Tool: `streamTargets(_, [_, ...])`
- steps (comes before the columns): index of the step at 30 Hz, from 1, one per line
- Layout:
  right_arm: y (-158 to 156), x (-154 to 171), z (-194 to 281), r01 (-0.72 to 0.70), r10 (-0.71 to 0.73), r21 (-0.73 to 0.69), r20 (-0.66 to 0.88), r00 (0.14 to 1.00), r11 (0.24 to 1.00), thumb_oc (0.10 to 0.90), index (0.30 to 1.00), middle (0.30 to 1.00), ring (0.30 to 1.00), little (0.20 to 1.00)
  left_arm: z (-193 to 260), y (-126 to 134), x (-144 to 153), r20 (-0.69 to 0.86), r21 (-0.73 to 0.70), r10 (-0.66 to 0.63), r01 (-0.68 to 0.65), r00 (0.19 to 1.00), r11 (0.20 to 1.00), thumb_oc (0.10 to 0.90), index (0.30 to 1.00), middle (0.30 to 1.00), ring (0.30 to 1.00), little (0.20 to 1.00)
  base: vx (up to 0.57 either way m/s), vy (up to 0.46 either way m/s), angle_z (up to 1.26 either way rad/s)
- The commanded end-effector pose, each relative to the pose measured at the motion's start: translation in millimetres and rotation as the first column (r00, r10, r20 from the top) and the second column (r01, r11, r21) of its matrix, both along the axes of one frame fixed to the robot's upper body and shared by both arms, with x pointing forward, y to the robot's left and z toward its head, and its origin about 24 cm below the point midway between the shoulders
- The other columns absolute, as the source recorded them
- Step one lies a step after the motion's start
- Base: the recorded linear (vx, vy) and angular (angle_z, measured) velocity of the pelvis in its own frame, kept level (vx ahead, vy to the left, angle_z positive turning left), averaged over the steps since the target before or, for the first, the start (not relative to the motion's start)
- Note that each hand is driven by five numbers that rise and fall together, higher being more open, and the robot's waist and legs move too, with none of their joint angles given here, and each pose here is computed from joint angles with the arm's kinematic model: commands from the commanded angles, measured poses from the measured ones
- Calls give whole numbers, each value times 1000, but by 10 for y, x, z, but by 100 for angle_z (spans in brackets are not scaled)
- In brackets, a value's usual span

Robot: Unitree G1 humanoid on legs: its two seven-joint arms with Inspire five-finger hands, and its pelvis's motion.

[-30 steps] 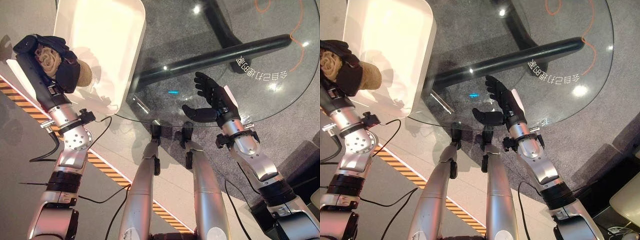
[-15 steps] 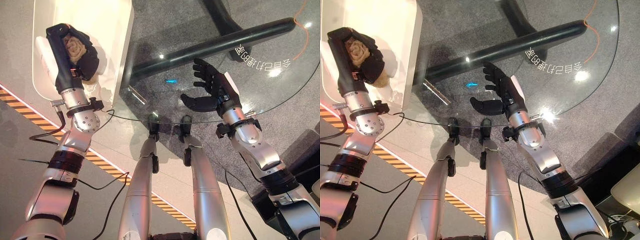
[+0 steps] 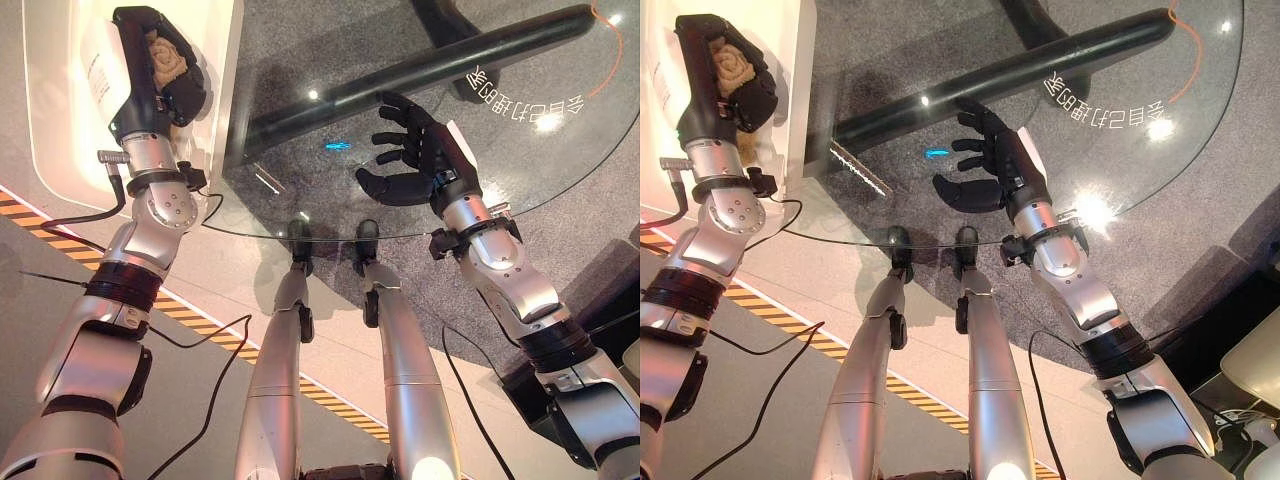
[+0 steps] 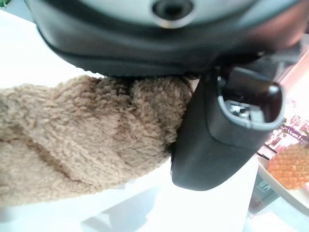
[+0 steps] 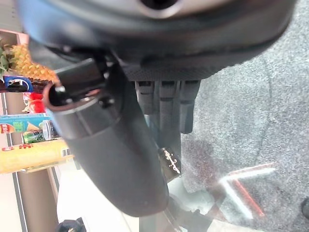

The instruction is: Wipe the table with a cloth and put it in the basket.

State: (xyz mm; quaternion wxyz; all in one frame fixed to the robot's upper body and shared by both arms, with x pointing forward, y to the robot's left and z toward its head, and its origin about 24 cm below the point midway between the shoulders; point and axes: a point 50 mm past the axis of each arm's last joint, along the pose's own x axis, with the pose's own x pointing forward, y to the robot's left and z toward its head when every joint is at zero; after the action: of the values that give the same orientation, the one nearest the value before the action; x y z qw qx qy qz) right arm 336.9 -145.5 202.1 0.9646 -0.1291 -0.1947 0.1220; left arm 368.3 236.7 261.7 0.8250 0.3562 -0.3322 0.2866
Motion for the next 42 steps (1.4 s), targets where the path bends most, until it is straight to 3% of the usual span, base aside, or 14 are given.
streamTargets(1, [-35,-62,10,-16,16,12,20,1000,1000,800,900,900,900,900,176,156,-55,77,-70,50,-45,996,997,100,300,300,300,200,0,0,0])
streamTargets(3, [-31,-59,17,-18,18,16,23,1000,1000,800,900,900,900,900,189,146,-34,68,-99,49,-42,996,994,100,300,300,300,200,0,0,0])
streamTargets(4, [-29,-56,17,-20,19,17,23,1000,1000,800,900,900,900,900,191,146,-23,61,-122,44,-36,997,992,196,382,382,382,296,0,0,0])
streamTargets(5, [-29,-56,17,-20,19,17,23,1000,1000,800,900,900,900,900,192,147,-22,61,-127,42,-34,997,991,235,415,415,415,335,0,0,0])
streamTargets(6, [-21,-48,16,-18,18,16,22,1000,1000,800,900,900,900,900,194,149,-5,51,-160,40,-31,998,987,407,564,564,564,507,0,0,0])
streamTargets(7, [-16,-41,24,-19,18,18,21,1000,1000,800,900,900,900,900,200,153,4,48,-182,42,-33,998,983,440,592,592,592,540,0,0,0])
streamTargets(8, [-10,-37,25,-18,18,22,21,1000,1000,800,900,900,900,900,196,156,12,45,-201,40,-30,998,979,575,707,707,707,675,0,0,0])
streamTargets(9, [-2,-33,21,-17,16,25,21,1000,1000,800,900,900,900,900,181,162,22,36,-215,39,-30,999,976,800,900,900,900,900,0,0,0])
streamTargets(22, [41,-14,15,-28,27,29,29,999,999,800,900,900,900,900,181,214,69,11,-272,45,-40,999,962,800,900,900,900,900,0,0,0])
streamTargets(42, [6,-251,-154,-32,30,48,39,999,998,800,900,900,900,900,106,255,-278,246,-177,20,25,969,984,800,900,900,900,900,-9,-36,0])
